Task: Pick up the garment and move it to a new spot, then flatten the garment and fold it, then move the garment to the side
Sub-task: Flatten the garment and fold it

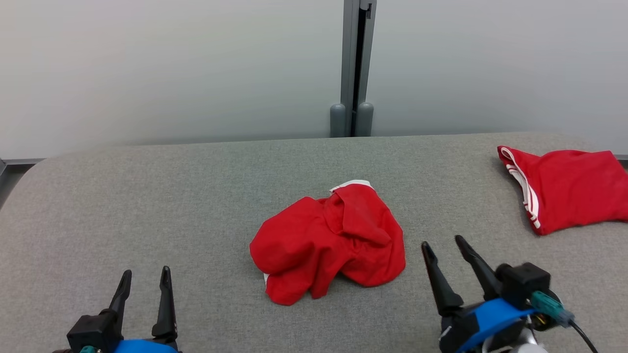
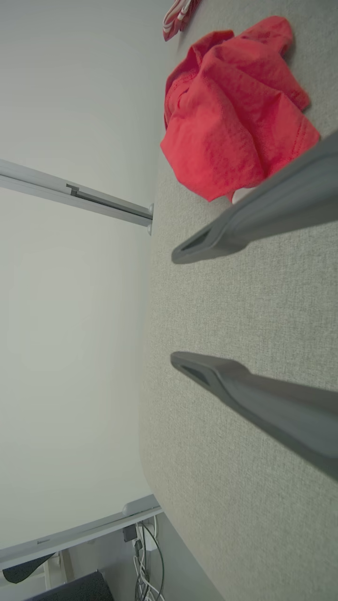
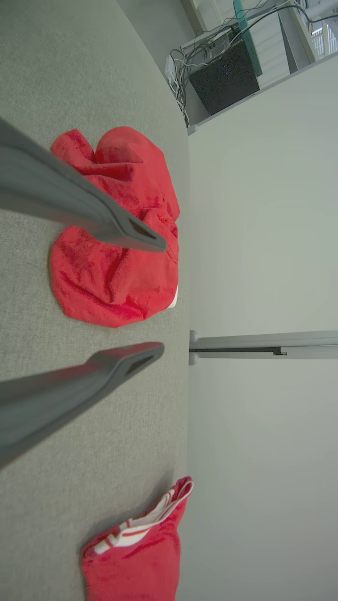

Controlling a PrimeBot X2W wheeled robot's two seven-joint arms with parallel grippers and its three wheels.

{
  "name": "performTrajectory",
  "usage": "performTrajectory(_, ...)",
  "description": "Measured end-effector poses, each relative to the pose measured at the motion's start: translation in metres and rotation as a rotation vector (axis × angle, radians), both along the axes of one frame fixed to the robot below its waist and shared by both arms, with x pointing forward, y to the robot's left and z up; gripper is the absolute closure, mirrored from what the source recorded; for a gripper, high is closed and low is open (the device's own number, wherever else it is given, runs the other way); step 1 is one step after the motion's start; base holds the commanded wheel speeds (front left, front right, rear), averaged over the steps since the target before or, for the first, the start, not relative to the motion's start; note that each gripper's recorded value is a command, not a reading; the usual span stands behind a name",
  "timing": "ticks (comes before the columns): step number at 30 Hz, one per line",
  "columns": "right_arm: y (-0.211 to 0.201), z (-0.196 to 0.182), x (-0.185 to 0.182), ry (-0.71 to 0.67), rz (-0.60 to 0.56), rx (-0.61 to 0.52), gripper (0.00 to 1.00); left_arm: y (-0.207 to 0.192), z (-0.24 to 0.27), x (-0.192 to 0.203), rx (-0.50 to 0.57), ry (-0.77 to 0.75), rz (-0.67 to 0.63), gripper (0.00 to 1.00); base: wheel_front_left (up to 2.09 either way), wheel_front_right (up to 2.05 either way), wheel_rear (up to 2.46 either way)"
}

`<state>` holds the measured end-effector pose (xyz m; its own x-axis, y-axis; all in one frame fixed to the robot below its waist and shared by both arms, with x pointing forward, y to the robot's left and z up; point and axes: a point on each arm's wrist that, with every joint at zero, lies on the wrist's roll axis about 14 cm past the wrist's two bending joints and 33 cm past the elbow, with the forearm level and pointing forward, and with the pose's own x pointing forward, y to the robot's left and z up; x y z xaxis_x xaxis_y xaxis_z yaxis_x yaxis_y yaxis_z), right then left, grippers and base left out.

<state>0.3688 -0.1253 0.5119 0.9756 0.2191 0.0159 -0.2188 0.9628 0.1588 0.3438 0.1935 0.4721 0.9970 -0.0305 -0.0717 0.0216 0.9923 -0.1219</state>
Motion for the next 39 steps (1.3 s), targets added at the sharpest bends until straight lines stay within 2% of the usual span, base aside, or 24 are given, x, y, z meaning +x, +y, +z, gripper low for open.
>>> performTrajectory(7,0.055,-0.013,0.025,0.114,0.177,-0.051,0.00,0.002,0.000,0.001,0.001,0.007,0.004,0.00,0.00,0.00,0.00)
performTrajectory(14,0.076,-0.040,0.048,0.213,0.251,-0.188,0.00,0.011,0.000,0.000,0.004,0.011,0.021,0.00,0.00,0.00,0.00)
performTrajectory(23,0.086,-0.070,0.065,0.293,0.284,-0.258,0.00,0.025,-0.002,-0.005,0.006,0.020,0.057,0.00,0.00,0.00,0.00)
performTrajectory(31,0.087,-0.076,0.078,0.303,0.274,-0.245,0.00,0.032,-0.003,-0.009,0.011,0.021,0.078,0.00,0.00,0.00,0.00)
performTrajectory(32,0.087,-0.075,0.080,0.298,0.271,-0.238,0.07,0.033,-0.002,-0.009,0.011,0.020,0.079,0.00,0.00,0.00,0.00)
performTrajectory(33,0.087,-0.074,0.082,0.297,0.268,-0.231,0.51,0.033,-0.001,-0.008,0.011,0.015,0.078,0.00,0.00,0.00,0.00)
performTrajectory(35,0.087,-0.075,0.084,0.307,0.261,-0.216,0.73,0.034,0.000,-0.008,0.013,0.012,0.080,0.00,0.00,0.00,0.00)
performTrajectory(36,0.087,-0.075,0.086,0.308,0.259,-0.211,1.00,0.035,-0.001,-0.009,0.013,0.013,0.081,0.00,0.00,0.00,0.00)
performTrajectory(39,0.087,-0.070,0.093,0.297,0.248,-0.186,1.00,0.035,-0.001,-0.009,0.014,0.014,0.082,0.00,0.00,0.00,0.00)
